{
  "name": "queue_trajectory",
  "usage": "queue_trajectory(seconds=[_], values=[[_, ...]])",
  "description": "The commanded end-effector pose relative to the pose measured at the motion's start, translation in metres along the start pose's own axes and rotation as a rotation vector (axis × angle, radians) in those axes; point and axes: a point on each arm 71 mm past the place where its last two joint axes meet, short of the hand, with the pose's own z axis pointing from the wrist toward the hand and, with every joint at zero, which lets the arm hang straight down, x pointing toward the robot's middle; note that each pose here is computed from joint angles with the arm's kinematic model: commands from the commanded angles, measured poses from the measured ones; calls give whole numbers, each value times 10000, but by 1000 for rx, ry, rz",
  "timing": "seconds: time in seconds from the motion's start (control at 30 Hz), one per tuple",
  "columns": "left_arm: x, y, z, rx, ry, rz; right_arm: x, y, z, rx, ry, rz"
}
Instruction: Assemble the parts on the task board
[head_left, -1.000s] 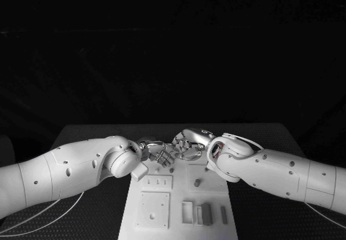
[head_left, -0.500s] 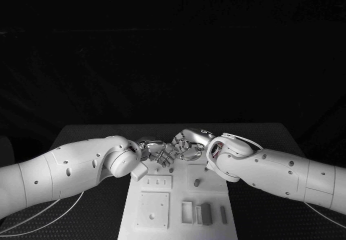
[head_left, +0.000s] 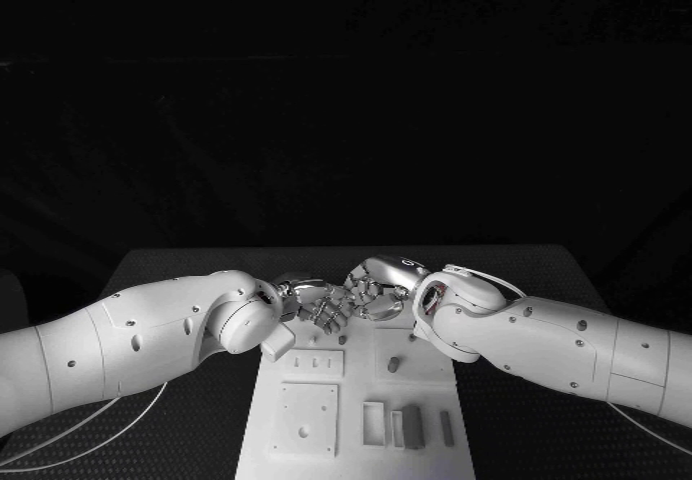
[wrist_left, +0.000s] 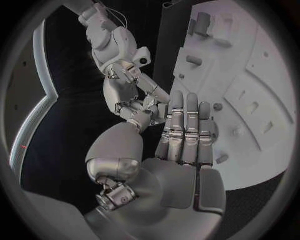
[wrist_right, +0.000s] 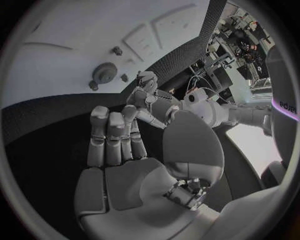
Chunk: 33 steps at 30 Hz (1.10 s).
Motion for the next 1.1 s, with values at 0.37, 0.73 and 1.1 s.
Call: queue_trajectory(seconds=[0.37,0.73,1.1], values=[[33,-50,12,28,16,-18,48,25,13,-14,34,-4],[3,-39,10,25,-4,8,26,-49,-2,6,19,40],[-137,39,-9,-38,-74,99,-190,-337,-160,69,-153,207]])
